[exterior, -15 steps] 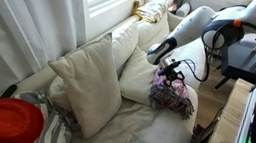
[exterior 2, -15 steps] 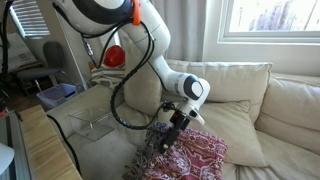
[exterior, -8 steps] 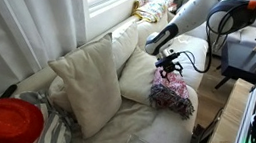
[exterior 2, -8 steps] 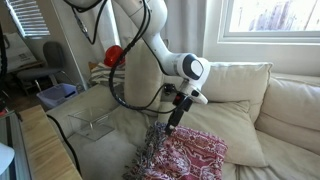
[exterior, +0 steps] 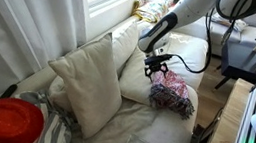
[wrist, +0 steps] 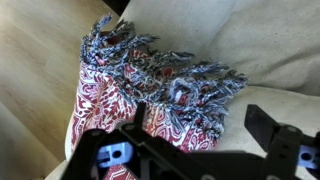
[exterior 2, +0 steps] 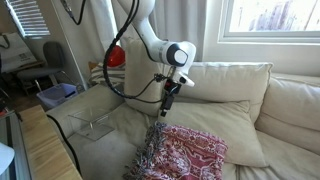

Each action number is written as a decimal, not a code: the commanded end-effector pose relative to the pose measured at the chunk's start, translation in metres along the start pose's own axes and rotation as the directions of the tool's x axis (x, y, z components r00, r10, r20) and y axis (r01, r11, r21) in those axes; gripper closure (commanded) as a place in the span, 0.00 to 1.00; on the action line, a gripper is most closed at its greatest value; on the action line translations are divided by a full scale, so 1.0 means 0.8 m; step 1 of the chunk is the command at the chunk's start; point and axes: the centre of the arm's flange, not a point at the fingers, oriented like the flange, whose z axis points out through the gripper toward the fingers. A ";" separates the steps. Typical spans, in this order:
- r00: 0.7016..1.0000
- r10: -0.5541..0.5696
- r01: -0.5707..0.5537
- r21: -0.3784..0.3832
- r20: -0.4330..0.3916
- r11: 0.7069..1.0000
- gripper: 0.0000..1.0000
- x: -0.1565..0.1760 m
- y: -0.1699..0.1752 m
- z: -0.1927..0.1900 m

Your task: Move the red blanket forwards then place the pillow upright

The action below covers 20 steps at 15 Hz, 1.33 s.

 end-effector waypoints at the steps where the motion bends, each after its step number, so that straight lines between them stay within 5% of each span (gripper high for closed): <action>1: 1.000 -0.005 0.005 0.002 0.001 1.000 0.00 -0.001 -0.001 0.001; 3: 1.000 -0.009 0.009 0.003 0.005 1.000 0.00 0.001 0.002 0.003; 7: 0.999 -0.042 0.048 0.243 -0.032 0.969 0.00 0.014 -0.070 0.014; 11: 0.989 -0.038 0.095 0.420 -0.144 0.902 0.00 0.029 -0.138 0.019; 20: 0.976 0.103 0.031 0.592 -0.192 0.806 0.00 0.094 -0.159 0.051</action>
